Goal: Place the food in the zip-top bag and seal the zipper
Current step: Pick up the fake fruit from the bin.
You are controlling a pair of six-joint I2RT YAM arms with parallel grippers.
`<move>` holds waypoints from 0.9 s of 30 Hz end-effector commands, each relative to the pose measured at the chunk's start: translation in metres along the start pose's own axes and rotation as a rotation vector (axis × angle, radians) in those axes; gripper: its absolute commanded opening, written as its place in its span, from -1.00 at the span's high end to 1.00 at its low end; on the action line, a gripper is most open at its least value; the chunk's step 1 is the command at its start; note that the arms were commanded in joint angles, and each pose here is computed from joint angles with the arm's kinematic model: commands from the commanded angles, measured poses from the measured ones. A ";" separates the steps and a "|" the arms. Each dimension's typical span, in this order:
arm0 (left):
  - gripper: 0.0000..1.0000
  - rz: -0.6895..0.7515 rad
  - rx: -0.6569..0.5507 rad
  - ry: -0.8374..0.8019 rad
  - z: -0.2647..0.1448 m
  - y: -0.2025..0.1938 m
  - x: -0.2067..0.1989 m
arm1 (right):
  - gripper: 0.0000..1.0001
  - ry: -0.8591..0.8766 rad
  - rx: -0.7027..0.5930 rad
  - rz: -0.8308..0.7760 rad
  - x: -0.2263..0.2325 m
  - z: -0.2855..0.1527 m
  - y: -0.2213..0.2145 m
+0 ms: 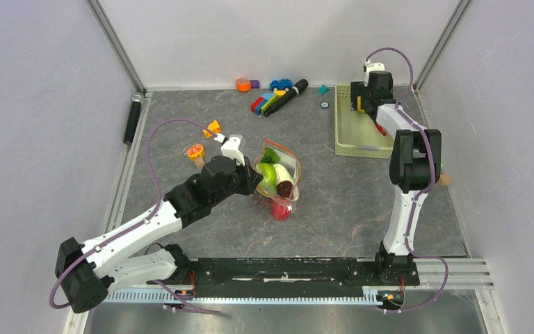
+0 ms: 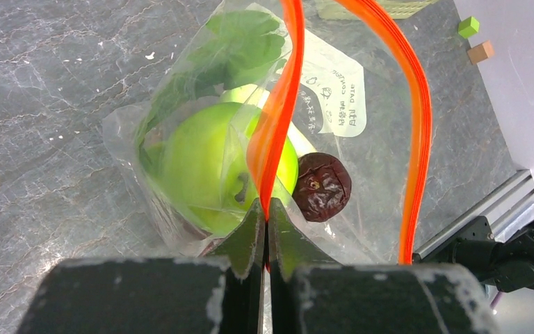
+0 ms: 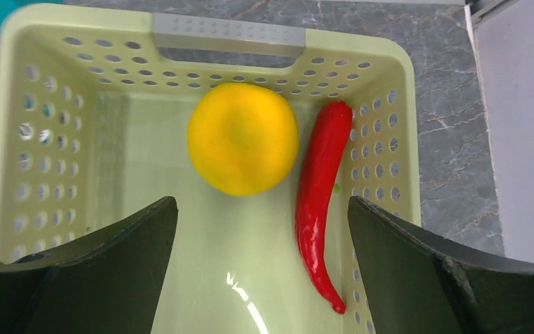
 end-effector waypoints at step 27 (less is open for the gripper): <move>0.95 0.035 -0.031 -0.016 0.004 0.010 -0.004 | 0.03 0.075 -0.133 0.139 0.010 0.018 0.020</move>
Point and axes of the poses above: each gripper's point midway between its finger pads, its own z axis out along the fingers, its own x axis along the line the jaws close on, y = z × x, the point moved 5 cm from there along -z, back along the fingers, and after that the axes turned 12 degrees about z, right-handed, at the moved point
